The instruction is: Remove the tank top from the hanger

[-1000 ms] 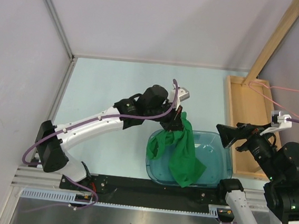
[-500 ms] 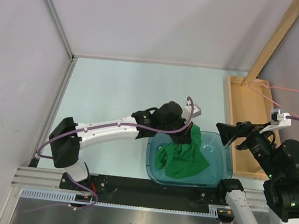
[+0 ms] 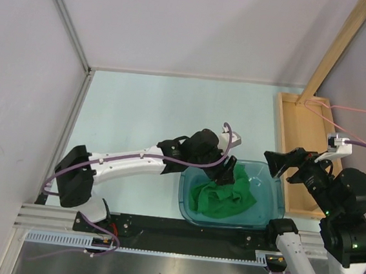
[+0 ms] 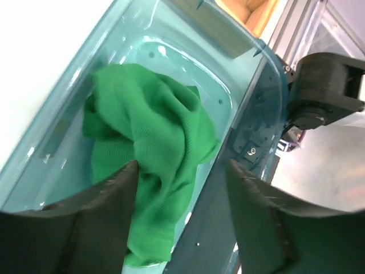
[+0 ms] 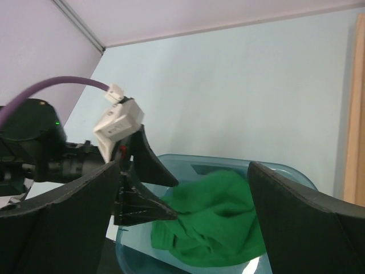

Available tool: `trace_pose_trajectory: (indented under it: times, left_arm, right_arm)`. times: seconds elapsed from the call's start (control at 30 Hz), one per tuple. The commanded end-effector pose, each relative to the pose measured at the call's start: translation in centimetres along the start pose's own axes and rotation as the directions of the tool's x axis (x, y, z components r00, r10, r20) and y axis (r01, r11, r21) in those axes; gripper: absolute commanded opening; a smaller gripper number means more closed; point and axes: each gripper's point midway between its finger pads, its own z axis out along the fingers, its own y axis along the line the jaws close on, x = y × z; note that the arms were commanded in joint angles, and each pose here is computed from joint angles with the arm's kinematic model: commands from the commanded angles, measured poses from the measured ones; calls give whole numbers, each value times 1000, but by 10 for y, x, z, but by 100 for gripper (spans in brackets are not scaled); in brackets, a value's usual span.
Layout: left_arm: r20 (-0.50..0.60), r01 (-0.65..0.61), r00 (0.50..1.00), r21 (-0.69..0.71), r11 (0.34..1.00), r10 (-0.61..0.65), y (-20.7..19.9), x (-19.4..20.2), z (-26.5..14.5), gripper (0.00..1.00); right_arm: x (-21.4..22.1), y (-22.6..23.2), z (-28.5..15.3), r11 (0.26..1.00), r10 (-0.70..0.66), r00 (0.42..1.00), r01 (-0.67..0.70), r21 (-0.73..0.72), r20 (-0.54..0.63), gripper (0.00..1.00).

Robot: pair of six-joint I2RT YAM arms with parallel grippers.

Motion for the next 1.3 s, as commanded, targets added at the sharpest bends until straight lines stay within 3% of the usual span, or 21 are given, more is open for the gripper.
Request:
trace_pose_trajectory:
  times: [0.0,0.17,0.33,0.43,0.63,0.7,0.73,0.8,0.87,0.9,0.97,1.0,1.07,1.1,1.17,1.27]
  left_arm:
    - [163,-72,984,-19,997,74,-8,-44,-45,75]
    - [254,-66,964,-61,996,80,10,-58,-95,84]
    - [410,11,911,-134,991,45,42,-74,-170,88]
    - [481,66,876,-175,982,27,58,-68,-205,89]
    - [565,231,817,-143,962,-113,84,-16,-219,90]
    - [639,245,758,-92,965,-131,73,-8,-234,90]
    - [633,278,757,-88,957,-162,82,12,-225,91]
    - [708,290,683,-35,957,-181,73,19,-243,91]
    - [717,320,662,-4,948,-220,78,41,-237,91]
    - [754,298,615,49,953,-231,67,43,-248,91]
    - [746,321,611,71,945,-263,72,61,-240,91]
    - [776,292,575,101,951,-259,65,62,-250,91]
    - [766,298,583,109,948,-271,67,74,-245,91]
    - [738,291,624,85,953,-256,68,78,-238,91]
    - [712,251,655,111,962,-253,58,77,-235,91]
    - [724,243,638,131,961,-260,58,75,-235,91]
  right_arm:
    - [-7,-1,2,1000,-8,1000,7,9,19,100]
    - [-7,-7,5,999,6,1000,-7,44,17,100]
    - [-3,-22,10,991,56,998,-59,121,25,100]
    - [8,-22,22,992,82,996,-80,101,-21,100]
    - [59,-21,56,977,214,960,-209,49,-182,100]
    - [69,-19,63,971,236,952,-237,17,-194,100]
    - [85,-20,66,963,264,937,-268,15,-230,100]
    - [92,-20,64,960,273,935,-278,8,-226,100]
    - [106,-23,63,958,281,930,-285,18,-237,100]
    - [112,-23,62,959,279,929,-284,17,-245,100]
    - [127,-23,60,954,291,921,-299,8,-260,100]
    - [132,-22,59,952,297,918,-307,5,-261,100]
    - [152,-25,60,940,331,901,-340,15,-280,100]
    - [154,-25,57,937,338,904,-349,6,-263,100]
    - [172,-30,56,925,368,892,-380,6,-263,100]
    - [198,-38,59,903,418,865,-428,29,-278,100]
